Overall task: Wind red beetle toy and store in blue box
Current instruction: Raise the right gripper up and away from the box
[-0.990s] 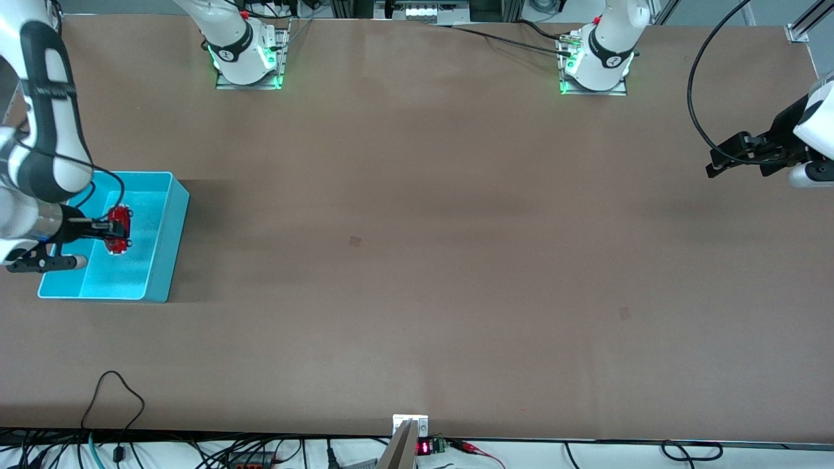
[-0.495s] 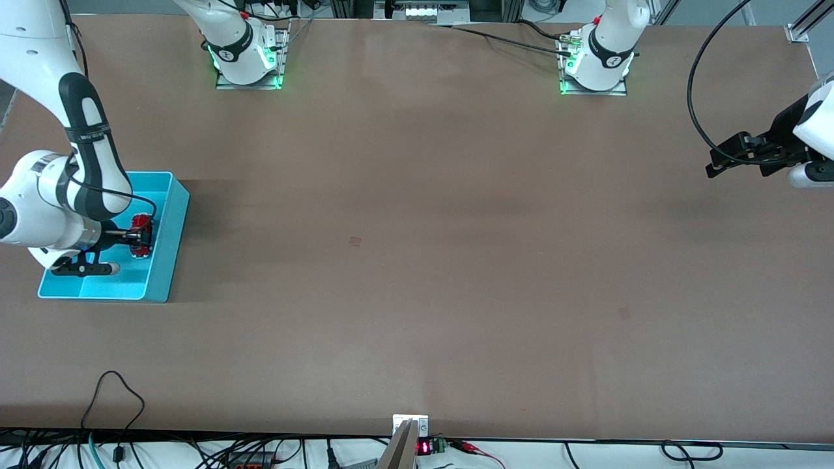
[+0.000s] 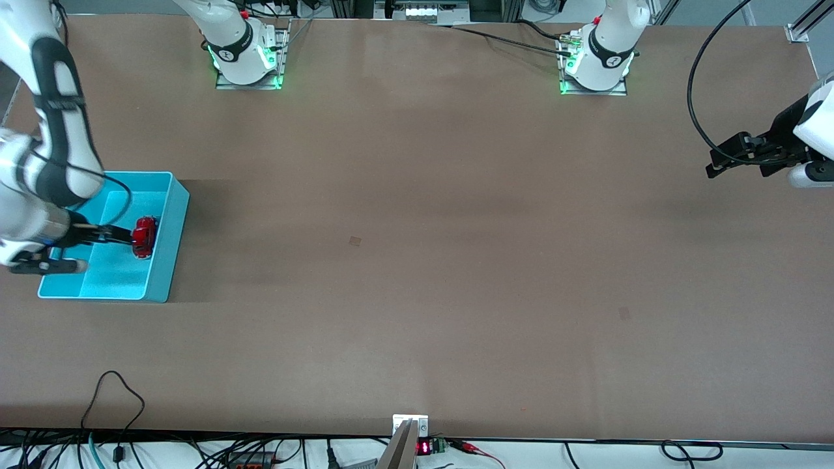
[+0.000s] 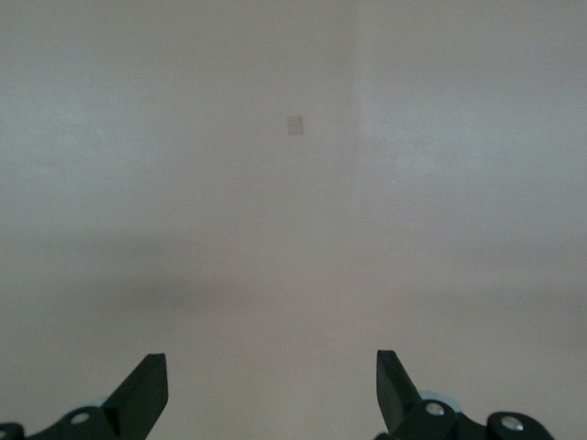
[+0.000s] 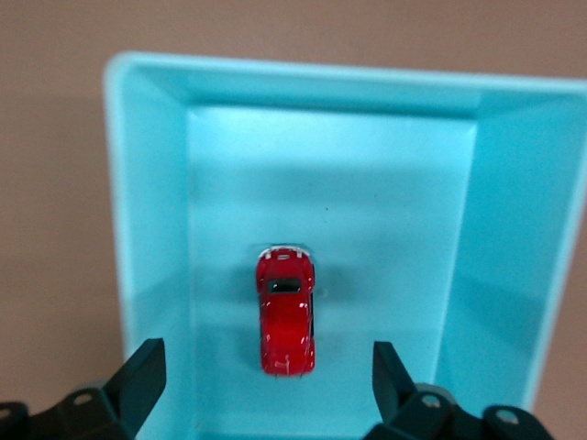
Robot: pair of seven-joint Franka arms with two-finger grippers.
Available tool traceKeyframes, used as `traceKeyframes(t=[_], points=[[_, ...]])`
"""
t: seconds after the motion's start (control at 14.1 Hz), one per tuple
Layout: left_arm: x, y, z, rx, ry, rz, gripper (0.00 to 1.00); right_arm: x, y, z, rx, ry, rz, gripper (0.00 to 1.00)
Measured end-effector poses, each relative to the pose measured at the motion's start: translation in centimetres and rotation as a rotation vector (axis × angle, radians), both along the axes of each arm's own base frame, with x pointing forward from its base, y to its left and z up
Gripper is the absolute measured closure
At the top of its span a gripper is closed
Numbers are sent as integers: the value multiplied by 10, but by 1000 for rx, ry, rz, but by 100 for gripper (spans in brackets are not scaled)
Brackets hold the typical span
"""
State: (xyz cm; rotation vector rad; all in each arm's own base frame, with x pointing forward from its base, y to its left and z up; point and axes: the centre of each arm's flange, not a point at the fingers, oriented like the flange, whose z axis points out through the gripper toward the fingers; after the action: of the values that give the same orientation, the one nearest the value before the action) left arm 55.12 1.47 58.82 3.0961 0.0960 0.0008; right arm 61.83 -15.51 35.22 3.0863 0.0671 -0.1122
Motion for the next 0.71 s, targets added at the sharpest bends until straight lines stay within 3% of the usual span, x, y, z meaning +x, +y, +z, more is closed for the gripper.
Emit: traceKeyframes(t=[0.21,0.28,0.71], points=[[0,-1,1,0,-1,-1,0,-6,33,106,14,-91,52,0],[0,-1,1,0,-2,-2,0,-9,51,134,23,-100,81,0],[-1,-2,3,0,-6,-5,0,-38,128,249,53,-65,124,0]])
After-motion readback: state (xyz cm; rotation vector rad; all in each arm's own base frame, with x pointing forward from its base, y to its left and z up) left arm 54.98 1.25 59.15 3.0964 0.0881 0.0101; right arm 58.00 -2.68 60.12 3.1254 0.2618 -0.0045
